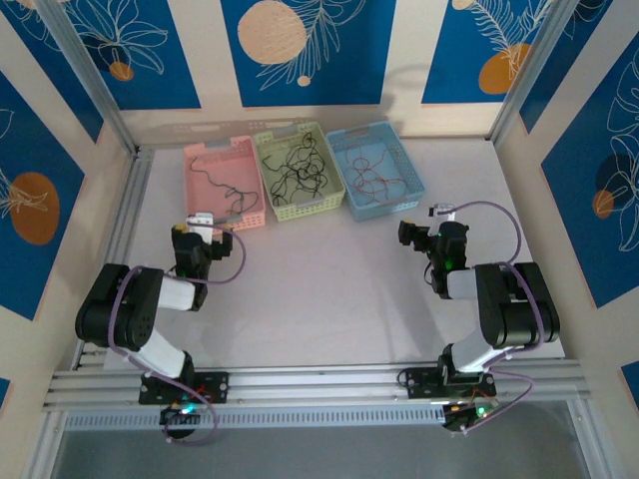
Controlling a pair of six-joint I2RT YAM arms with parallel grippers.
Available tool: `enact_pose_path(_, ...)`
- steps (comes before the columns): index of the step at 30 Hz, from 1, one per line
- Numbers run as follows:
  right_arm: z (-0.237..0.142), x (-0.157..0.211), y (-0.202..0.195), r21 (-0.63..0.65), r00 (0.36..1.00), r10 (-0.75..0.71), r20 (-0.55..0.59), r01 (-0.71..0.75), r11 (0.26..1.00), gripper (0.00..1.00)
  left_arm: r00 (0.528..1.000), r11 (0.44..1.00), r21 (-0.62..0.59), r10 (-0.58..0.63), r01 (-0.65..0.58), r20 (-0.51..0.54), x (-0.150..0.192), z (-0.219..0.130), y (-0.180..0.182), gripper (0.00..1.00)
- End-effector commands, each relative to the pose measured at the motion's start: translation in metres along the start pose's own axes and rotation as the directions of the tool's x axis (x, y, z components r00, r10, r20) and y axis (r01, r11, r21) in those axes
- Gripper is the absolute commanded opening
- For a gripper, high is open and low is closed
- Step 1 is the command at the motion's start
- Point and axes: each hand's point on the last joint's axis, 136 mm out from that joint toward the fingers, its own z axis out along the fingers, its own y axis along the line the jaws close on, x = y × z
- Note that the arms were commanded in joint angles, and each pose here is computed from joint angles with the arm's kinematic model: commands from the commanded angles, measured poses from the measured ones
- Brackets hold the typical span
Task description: Untangle the cables
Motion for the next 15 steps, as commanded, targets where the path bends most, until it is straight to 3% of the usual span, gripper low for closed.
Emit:
enact_pose_path(1, -0.0006, -0.0116, 0.0033, -0.015, 0.999, -0.022, 0.034, 0.023, 1.0, 0.99, 1.0, 1.0, 0.013, -0.026, 0.026, 0.008, -0.0044, 0.0, 0.0001, 1.0)
enact_pose_path(12, 0.0008, -0.0115, 0.0029, -0.026, 1.0, -0.015, 0.024, 0.015, 1.0, 0.99, 1.0, 1.0, 0.013, -0.026, 0.026, 0.008, -0.0045, 0.0, 0.0, 1.0)
enact_pose_path(15, 0.0001, -0.0101, 0.0116, -0.078, 0.999, -0.032, 0.017, 0.033, 0.996, 0.99, 1.0, 1.0, 0.013, -0.027, 0.027, 0.008, -0.0045, 0.0, 0.0002, 1.0)
